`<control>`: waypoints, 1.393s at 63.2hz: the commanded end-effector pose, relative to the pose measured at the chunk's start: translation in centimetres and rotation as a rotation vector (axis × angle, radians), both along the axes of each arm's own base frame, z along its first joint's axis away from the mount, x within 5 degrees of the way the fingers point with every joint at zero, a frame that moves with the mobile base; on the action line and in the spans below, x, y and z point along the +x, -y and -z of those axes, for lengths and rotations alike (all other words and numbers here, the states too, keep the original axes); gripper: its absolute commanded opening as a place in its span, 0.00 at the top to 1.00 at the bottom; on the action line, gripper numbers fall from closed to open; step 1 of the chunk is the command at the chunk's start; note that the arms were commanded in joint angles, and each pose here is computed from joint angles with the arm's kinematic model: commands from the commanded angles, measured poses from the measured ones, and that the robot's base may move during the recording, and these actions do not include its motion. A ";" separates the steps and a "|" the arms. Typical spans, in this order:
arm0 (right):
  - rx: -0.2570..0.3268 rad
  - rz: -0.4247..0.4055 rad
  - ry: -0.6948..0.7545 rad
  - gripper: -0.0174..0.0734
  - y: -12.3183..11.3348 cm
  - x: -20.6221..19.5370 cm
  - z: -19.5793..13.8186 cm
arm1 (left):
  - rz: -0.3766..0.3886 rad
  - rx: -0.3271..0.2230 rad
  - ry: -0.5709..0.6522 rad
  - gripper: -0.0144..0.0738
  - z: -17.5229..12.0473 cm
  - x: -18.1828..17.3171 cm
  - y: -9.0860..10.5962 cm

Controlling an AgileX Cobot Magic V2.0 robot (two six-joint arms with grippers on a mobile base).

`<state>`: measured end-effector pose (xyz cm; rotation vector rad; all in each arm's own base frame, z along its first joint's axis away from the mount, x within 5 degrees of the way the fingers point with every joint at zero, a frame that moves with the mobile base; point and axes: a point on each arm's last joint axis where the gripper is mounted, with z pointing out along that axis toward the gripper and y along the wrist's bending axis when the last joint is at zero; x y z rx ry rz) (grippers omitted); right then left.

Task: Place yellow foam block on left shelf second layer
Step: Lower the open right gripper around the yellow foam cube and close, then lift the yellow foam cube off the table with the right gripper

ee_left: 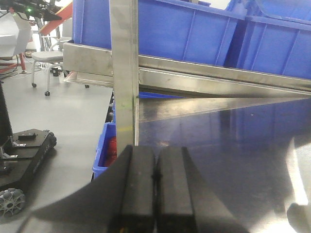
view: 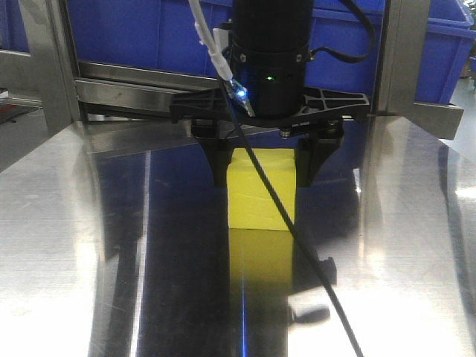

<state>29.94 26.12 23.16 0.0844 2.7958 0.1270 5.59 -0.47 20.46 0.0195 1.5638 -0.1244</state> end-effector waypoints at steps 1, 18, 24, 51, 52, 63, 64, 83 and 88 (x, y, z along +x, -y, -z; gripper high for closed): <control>0.044 -0.018 0.093 0.18 0.0 0.1 -2.9 | 0.017 -0.016 0.056 0.68 0.1 0.1 0.1; 0.034 -0.038 0.103 0.48 0.4 0.5 -3.0 | 0.017 -0.016 0.056 0.68 0.1 0.1 0.1; 0.033 -0.075 0.122 0.47 1.0 0.8 -3.6 | 0.017 -0.016 0.056 0.68 0.1 0.1 0.1; 0.042 -0.222 0.349 0.47 11.0 0.9 -8.4 | 0.017 -0.016 0.056 0.68 0.1 0.1 0.1; 0.041 -0.217 0.360 0.47 11.5 0.8 -8.5 | 0.017 -0.016 0.056 0.68 0.1 0.1 0.1; 0.003 -0.155 0.459 0.47 17.3 -1.8 -8.4 | 0.017 -0.016 0.056 0.68 0.1 0.1 0.1; 0.000 -0.149 0.468 0.47 17.8 -2.1 -8.4 | 0.017 -0.016 0.056 0.68 0.1 0.1 0.1; -0.076 -0.062 0.586 0.47 23.8 -9.8 -7.3 | 0.017 -0.016 0.056 0.68 0.1 0.1 0.1; -0.094 -0.079 0.630 0.47 24.3 -11.9 -6.9 | 0.017 -0.016 0.056 0.68 0.1 0.1 0.1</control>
